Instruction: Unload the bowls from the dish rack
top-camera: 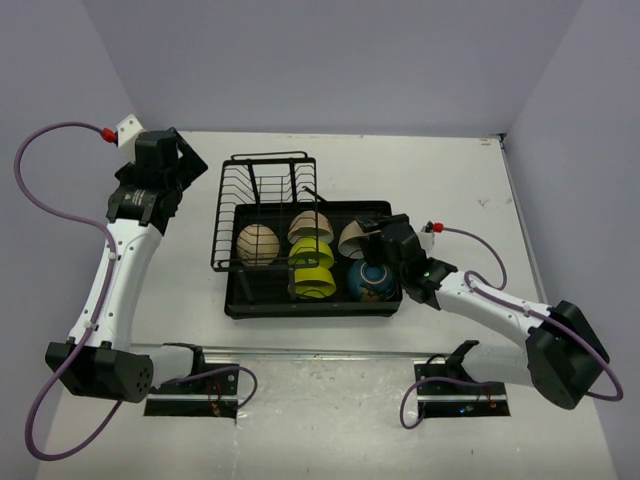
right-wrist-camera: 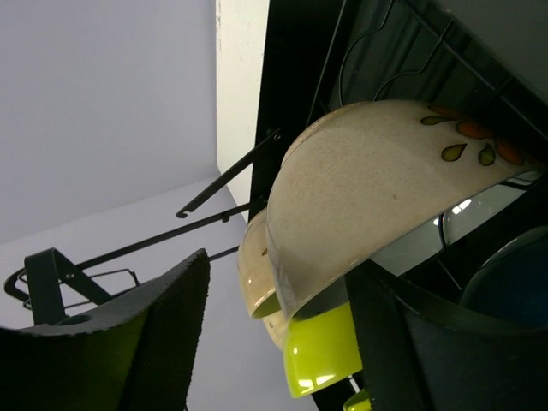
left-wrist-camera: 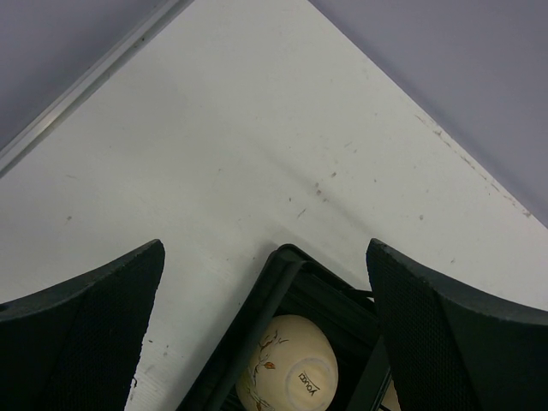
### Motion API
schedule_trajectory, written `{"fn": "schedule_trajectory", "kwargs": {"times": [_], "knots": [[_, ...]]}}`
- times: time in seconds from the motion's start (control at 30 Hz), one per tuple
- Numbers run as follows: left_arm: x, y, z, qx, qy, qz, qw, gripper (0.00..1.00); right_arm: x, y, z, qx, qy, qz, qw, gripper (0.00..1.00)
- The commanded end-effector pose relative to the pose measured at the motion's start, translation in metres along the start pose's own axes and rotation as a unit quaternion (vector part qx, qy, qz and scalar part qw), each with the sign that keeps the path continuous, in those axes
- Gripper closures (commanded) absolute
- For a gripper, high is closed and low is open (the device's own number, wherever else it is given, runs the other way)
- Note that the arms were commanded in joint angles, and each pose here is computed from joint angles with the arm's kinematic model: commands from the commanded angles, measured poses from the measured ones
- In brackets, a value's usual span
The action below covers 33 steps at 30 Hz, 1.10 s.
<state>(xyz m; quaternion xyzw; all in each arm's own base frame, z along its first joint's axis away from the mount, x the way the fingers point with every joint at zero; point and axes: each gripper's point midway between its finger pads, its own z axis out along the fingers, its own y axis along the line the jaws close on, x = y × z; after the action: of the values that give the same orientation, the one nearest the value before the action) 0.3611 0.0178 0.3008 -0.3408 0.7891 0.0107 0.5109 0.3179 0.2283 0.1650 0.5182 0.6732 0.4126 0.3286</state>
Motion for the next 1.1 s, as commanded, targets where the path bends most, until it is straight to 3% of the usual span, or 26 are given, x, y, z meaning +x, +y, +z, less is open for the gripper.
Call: {"fn": "schedule_trajectory", "kwargs": {"times": [0.0,0.27,0.3,0.37,0.4,0.53,0.77,0.9,1.0,1.07], "knots": [[-0.010,-0.004,-0.003,0.005,-0.006,-0.013,1.000,0.00,-0.009,0.009,0.004,-0.021,-0.034,0.039,0.998,0.38],[-0.001,-0.004,-0.001,0.008,0.007,-0.013,1.000,0.00,-0.014,-0.010,0.007,0.003,-0.065,0.067,0.996,0.55],[0.000,-0.004,-0.002,0.008,0.007,-0.013,1.000,0.00,-0.012,-0.011,0.006,0.004,-0.064,0.068,0.996,0.67],[0.001,-0.004,-0.002,0.010,0.010,-0.012,1.000,0.00,-0.012,-0.019,0.007,0.013,-0.071,0.079,0.994,0.71],[0.003,-0.003,-0.002,0.009,0.012,-0.012,1.000,0.00,-0.009,-0.021,0.006,0.014,-0.070,0.081,0.994,0.82],[0.006,0.000,-0.003,0.008,0.014,-0.010,1.000,0.00,-0.008,-0.034,0.007,0.026,-0.075,0.090,0.993,0.99],[0.014,0.000,-0.003,0.019,0.018,-0.014,1.000,0.00,-0.011,-0.047,0.005,0.012,-0.075,0.074,0.994,1.00],[0.022,0.005,-0.006,0.029,0.015,-0.021,0.999,0.00,-0.009,-0.049,0.001,-0.030,-0.060,0.033,0.997,1.00],[0.029,0.010,-0.006,0.034,0.012,-0.023,0.999,0.00,-0.007,-0.038,-0.006,-0.111,-0.036,0.032,0.993,1.00],[0.039,0.015,-0.004,0.033,0.018,-0.020,0.999,0.00,-0.009,-0.058,-0.003,-0.114,-0.035,0.001,0.993,1.00]]}}
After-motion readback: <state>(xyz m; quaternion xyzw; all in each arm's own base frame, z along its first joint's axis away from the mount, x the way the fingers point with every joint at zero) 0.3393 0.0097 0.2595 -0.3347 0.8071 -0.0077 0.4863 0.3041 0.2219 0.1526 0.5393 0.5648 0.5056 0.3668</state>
